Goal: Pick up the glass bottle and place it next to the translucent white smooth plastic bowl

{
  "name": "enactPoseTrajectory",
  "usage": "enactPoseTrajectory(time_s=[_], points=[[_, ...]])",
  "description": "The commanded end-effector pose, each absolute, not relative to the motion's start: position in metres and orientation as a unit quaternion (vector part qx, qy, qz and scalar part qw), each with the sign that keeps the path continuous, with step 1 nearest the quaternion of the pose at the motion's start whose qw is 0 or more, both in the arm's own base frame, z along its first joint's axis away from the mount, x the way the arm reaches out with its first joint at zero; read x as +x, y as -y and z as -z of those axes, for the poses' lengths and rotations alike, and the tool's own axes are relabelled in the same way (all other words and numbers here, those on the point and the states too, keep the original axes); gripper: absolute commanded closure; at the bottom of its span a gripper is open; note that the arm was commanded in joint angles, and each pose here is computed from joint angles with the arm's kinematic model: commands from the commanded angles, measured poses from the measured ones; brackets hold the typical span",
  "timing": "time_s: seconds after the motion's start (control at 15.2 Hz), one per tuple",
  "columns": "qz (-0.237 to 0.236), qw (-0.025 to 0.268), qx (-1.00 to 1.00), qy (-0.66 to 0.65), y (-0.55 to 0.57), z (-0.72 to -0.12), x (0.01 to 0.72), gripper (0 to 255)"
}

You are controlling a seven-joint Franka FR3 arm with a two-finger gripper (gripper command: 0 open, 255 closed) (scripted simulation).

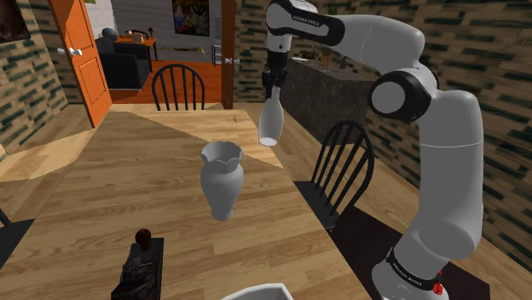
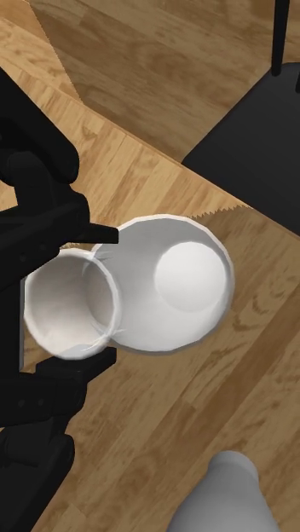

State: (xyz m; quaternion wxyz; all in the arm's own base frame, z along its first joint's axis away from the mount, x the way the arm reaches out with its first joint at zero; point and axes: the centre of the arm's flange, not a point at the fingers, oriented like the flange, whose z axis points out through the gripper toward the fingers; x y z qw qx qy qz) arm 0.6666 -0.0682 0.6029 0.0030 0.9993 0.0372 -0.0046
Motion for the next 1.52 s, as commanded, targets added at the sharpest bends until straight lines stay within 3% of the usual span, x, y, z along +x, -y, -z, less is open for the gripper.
enactPoseTrajectory(time_s=[0.0, 0.33, 1.45], points=[[0.005, 0.003, 0.999, -0.037, 0.070, -0.614, 0.666, 255], [0.005, 0.003, 0.999, -0.037, 0.070, -0.638, 0.666, 255], [0.005, 0.003, 0.999, -0.037, -0.084, -0.686, 0.510, 255]])
